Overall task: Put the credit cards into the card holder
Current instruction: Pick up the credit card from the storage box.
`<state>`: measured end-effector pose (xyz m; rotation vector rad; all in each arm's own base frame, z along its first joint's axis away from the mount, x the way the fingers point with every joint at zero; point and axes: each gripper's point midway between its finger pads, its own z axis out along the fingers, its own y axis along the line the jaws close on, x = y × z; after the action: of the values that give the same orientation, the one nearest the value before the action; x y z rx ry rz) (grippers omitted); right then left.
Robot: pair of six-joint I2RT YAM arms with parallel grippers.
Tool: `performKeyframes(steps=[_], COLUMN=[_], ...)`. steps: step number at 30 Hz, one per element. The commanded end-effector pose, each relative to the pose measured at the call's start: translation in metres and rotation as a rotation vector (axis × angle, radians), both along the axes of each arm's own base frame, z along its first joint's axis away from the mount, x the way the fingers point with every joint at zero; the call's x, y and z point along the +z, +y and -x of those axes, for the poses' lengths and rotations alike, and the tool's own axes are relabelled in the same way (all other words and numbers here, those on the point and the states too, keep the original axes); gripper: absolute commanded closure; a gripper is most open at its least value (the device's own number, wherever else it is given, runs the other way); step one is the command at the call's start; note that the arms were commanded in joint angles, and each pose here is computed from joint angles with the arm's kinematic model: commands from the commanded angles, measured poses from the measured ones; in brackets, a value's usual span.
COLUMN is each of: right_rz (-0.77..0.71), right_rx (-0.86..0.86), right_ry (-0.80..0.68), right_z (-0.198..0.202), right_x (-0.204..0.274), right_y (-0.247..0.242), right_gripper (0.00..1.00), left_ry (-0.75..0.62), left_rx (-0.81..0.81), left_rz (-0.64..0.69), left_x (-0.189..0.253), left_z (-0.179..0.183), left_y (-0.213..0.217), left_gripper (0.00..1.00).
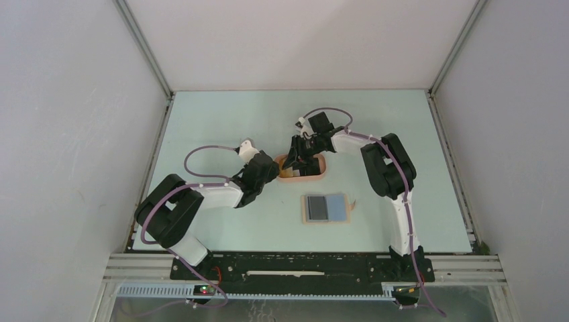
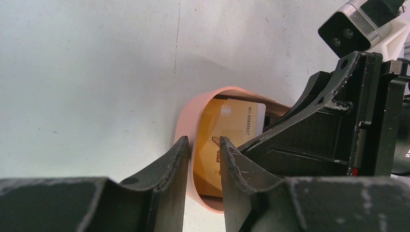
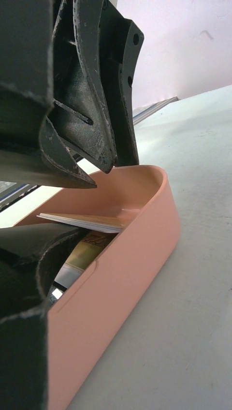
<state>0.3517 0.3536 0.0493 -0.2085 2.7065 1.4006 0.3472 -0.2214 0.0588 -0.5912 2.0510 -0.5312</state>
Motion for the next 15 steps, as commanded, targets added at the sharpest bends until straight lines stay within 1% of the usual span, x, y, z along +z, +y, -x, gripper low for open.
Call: performKeyframes(steps=[1,8,15], right_rz=[-0.051,-0.06,-0.071], right_rx=[0.015,0.01,0.013], right_ry=[-0.066,-0.058,-0.054], right_z=[-0.009,-0.01,-0.01], right_x=[0.031,0.031,0.032], right_y=[0.0,-0.007,-0.011], right_gripper=[0.6,0.61,0.63], left_ry=[-0.03,-0.032,-0.037], left_rx=[-0.017,-0.02,-0.03], left_rz=[0.011,0.009,0.01], left_x=[0.007,0.007,0.009], left_z=[-0.001,-0.001,-0.001], left_y=[-0.004,-0.004,-0.006], left_gripper=[0.65,0.64,0.64])
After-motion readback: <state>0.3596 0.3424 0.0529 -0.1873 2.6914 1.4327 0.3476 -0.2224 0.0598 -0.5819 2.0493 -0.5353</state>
